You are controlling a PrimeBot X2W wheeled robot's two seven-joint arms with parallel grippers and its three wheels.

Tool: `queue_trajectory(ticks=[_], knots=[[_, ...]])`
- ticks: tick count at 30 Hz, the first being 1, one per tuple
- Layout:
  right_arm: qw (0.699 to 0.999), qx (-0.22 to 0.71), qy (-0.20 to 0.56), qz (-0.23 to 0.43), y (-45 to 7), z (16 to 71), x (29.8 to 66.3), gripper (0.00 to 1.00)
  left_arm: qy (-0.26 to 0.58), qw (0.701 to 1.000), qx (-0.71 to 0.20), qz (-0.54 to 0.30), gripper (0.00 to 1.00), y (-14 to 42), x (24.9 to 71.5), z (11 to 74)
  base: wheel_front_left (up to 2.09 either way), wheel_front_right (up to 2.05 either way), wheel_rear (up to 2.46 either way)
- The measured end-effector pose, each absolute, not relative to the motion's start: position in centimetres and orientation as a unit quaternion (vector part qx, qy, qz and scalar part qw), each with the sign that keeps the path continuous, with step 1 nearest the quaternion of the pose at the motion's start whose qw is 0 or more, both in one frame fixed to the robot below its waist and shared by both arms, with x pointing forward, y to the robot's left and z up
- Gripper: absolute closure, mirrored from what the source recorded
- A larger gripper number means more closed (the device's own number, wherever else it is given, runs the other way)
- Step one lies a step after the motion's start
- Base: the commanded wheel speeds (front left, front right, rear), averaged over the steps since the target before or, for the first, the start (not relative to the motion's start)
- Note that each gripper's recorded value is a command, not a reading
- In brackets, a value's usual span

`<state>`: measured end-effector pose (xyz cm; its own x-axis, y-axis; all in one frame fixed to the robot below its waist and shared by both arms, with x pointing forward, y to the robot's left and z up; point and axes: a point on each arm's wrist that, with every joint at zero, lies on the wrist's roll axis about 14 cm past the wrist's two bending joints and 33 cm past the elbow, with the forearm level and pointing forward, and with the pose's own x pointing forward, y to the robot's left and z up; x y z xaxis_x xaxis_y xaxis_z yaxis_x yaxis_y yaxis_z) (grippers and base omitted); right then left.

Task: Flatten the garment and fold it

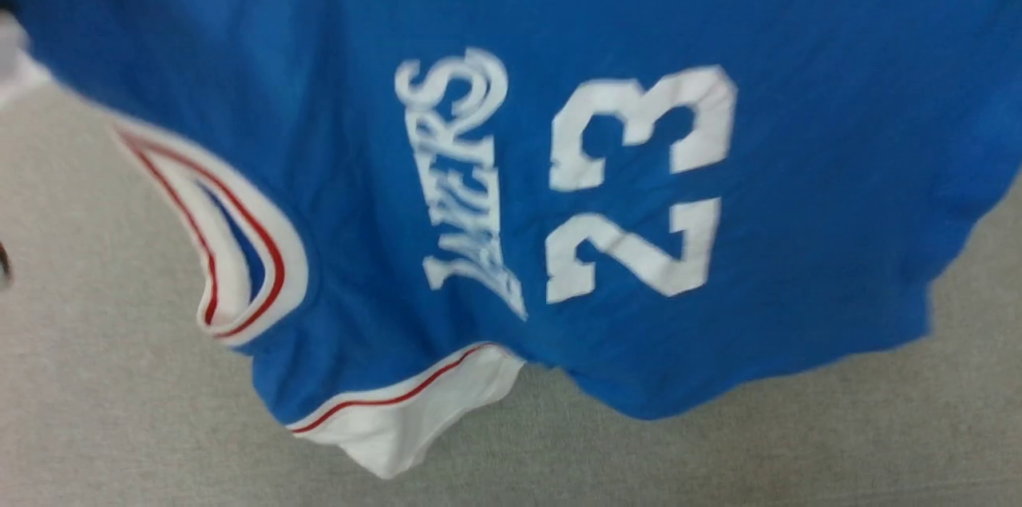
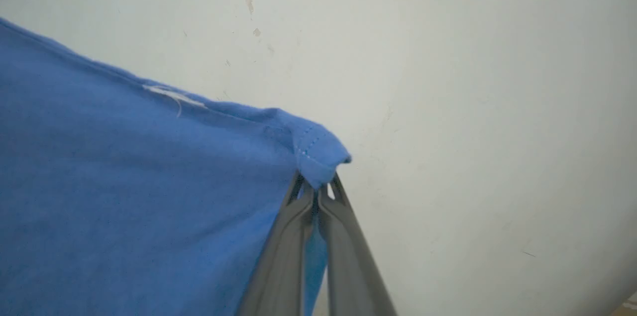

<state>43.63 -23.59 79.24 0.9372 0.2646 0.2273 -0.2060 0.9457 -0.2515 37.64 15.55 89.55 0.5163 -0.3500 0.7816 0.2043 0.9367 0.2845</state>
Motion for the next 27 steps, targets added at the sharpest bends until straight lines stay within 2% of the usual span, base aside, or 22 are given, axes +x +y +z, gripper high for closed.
queue_trajectory(ticks=[5, 16, 21, 27], knots=[[0.976, -0.122, -0.141, 0.109, -24.2, 79.4, 48.0, 1.0, -0.448, 0.872, 0.118, -0.16, 1.0, 15.6, 43.3, 89.6, 0.0, 0.0, 0.0], [0.975, -0.106, -0.173, 0.087, -23.8, 77.1, 60.9, 1.0, -0.425, 0.886, 0.146, -0.113, 1.0, 16.9, 57.9, 87.5, 0.0, 0.0, 0.0], [0.976, -0.114, -0.169, 0.083, -23.0, 74.7, 65.7, 1.0, -0.456, 0.875, 0.135, -0.089, 1.0, 17.6, 61.6, 87.7, 0.0, 0.0, 0.0], [0.973, -0.135, -0.168, 0.078, -22.5, 71.5, 69.7, 1.0, -0.455, 0.877, 0.133, -0.078, 1.0, 17.9, 65.2, 85.6, 0.0, 0.0, 0.0]])
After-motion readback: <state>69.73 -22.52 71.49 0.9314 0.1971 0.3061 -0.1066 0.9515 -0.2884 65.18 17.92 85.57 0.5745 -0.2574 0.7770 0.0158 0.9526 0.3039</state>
